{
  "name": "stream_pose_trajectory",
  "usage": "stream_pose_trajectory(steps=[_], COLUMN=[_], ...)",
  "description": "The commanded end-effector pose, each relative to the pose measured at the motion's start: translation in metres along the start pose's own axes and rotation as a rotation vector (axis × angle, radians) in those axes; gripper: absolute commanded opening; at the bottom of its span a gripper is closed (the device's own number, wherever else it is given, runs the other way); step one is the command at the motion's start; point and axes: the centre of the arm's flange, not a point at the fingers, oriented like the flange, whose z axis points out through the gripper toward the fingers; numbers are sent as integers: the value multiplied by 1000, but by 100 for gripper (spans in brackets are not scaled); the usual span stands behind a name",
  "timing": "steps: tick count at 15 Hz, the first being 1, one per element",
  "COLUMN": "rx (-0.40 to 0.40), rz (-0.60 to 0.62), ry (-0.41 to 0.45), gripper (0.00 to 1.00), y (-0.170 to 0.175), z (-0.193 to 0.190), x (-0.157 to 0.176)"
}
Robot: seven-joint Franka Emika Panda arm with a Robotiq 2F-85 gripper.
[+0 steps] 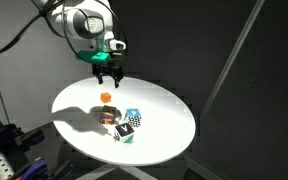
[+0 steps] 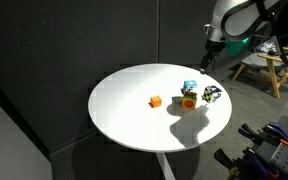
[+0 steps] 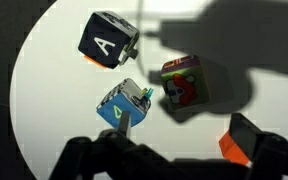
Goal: Pick up the block with a house image and move it to the left on the table
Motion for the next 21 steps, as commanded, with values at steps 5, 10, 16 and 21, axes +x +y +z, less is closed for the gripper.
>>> stream_pose_trajectory(steps=[5, 10, 16, 21], rx=[32, 93, 99, 99], rz=[-99, -130, -122, -120], ry=[-28, -75, -94, -100], gripper=[100, 100, 100, 100], y=[-10, -10, -15, -13], z=[38, 50, 55, 54], x=[21, 30, 27, 30])
